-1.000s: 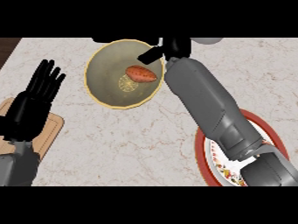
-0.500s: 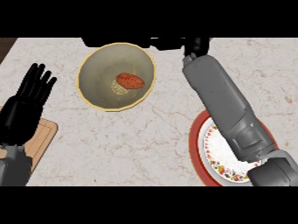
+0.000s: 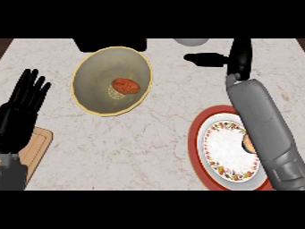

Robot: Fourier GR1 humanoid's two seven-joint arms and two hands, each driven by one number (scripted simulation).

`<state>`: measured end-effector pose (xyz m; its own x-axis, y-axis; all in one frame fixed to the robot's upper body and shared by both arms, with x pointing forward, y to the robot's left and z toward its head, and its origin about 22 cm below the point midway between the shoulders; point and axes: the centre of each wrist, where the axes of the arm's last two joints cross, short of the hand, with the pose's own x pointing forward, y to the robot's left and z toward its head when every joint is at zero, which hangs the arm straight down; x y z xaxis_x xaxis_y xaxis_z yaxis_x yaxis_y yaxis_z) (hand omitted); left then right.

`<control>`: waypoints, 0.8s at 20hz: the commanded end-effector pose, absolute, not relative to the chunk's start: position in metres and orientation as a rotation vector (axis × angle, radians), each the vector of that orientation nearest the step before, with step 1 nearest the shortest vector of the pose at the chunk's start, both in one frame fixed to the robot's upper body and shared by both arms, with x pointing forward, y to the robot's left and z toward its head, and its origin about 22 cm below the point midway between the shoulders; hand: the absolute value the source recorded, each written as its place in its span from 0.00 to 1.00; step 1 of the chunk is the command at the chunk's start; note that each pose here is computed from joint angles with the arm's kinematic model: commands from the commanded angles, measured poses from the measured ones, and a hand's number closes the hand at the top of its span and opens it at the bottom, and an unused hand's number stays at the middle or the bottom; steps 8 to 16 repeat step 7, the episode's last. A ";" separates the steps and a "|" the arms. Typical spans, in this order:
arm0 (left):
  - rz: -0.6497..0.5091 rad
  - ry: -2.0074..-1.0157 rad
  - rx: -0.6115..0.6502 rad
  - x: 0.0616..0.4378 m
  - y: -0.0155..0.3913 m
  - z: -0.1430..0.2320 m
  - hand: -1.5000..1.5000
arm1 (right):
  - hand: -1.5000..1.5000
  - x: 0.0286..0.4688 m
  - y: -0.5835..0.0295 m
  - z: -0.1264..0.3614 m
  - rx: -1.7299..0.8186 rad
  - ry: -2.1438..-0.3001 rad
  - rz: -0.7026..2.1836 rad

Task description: Pick the sweet potato from the plate and place it in the bowl

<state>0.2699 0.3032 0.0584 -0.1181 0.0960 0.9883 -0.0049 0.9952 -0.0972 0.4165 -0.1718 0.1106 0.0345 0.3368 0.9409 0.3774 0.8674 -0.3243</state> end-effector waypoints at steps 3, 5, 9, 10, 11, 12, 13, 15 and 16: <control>0.072 -1.686 -0.060 0.257 0.303 0.052 0.50 | 0.00 0.360 -0.225 0.094 -0.534 -1.547 -0.013; 0.087 -1.677 -0.072 0.247 0.296 0.045 0.50 | 0.00 0.347 -0.247 0.107 -0.532 -1.556 0.016; 0.065 -1.691 -0.073 0.262 0.310 0.048 0.50 | 0.00 0.333 -0.274 0.108 -0.551 -1.533 0.040; 0.065 -1.691 -0.073 0.262 0.310 0.048 0.50 | 0.00 0.333 -0.274 0.108 -0.551 -1.533 0.040; 0.065 -1.691 -0.073 0.262 0.310 0.048 0.50 | 0.00 0.333 -0.274 0.108 -0.551 -1.533 0.040; 0.065 -1.691 -0.073 0.262 0.310 0.048 0.50 | 0.00 0.333 -0.274 0.108 -0.551 -1.533 0.040; 0.065 -1.691 -0.073 0.262 0.310 0.048 0.50 | 0.00 0.333 -0.274 0.108 -0.551 -1.533 0.040; 0.065 -1.691 -0.073 0.262 0.310 0.048 0.50 | 0.00 0.333 -0.274 0.108 -0.551 -1.533 0.040; 0.065 -1.691 -0.073 0.262 0.310 0.048 0.50 | 0.00 0.333 -0.274 0.108 -0.551 -1.533 0.040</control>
